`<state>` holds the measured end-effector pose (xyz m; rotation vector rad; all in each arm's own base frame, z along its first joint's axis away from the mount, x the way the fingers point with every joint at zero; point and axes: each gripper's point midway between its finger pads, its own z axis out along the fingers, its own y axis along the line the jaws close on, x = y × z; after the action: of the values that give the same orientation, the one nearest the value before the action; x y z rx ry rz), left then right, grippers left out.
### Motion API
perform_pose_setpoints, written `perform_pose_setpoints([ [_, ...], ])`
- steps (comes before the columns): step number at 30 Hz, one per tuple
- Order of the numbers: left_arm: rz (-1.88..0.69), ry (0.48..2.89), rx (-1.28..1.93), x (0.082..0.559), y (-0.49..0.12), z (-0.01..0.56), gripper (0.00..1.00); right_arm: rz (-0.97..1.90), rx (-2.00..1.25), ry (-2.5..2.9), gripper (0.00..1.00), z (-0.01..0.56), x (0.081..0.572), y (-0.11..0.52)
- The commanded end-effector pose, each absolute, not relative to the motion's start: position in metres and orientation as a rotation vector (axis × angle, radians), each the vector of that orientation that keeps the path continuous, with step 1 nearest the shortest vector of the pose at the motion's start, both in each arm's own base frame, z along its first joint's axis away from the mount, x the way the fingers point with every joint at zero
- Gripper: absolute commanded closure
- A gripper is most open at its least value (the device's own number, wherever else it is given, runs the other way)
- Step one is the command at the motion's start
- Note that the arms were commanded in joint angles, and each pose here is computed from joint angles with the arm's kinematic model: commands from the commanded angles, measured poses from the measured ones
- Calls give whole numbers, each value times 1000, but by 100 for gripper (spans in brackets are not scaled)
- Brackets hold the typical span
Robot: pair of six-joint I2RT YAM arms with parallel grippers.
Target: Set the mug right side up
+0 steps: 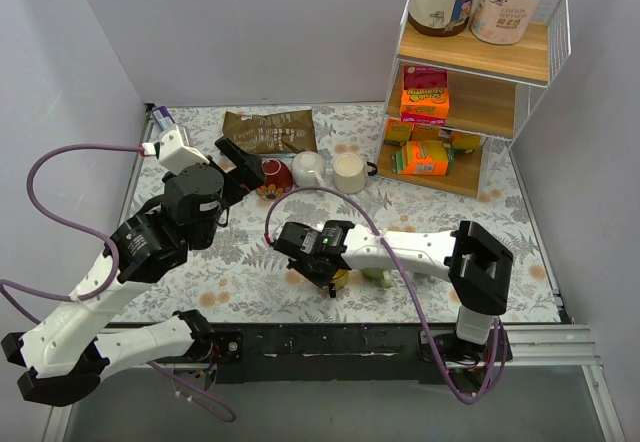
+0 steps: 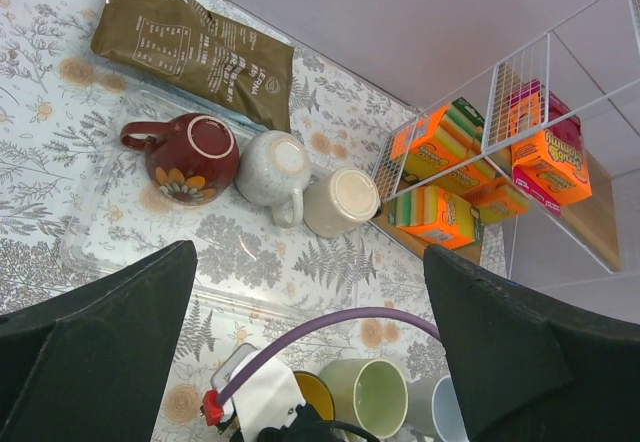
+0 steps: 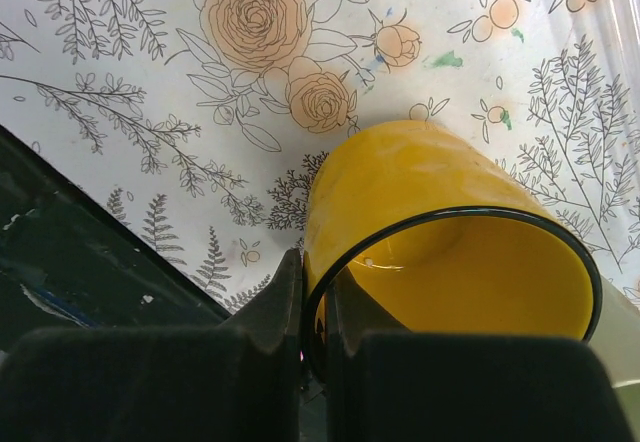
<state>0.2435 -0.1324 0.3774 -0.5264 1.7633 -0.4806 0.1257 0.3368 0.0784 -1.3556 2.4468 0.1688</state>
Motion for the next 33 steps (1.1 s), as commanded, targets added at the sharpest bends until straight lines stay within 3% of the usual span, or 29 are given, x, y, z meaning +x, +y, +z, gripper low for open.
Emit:
perform_pose_setpoints([
  [1,-473,1765,-512,245,-133,376,2,176,-1363,2360,99,88,138,348],
  [10,-472,1777,-498,246,-136,373,2,117,-1349,2408,99,65,140,340],
  [19,-474,1785,-492,248,-140,370,2,3,-1325,2454,89,53,144,324],
  [22,-475,1788,-490,248,-141,370,2,-6,-1299,2457,74,55,147,323],
  [23,-472,1793,-488,249,-142,369,2,9,-1295,2458,63,56,146,324],
  [26,-494,1805,-476,249,-148,371,2,91,-1281,2442,43,66,143,331],
  [28,-486,1829,-466,252,-153,367,2,131,-1279,2429,36,72,141,334],
  [29,-495,1840,-457,252,-157,367,2,157,-1273,2417,22,78,140,336],
  [33,-511,1868,-435,259,-167,365,2,209,-1249,2390,9,97,141,341],
])
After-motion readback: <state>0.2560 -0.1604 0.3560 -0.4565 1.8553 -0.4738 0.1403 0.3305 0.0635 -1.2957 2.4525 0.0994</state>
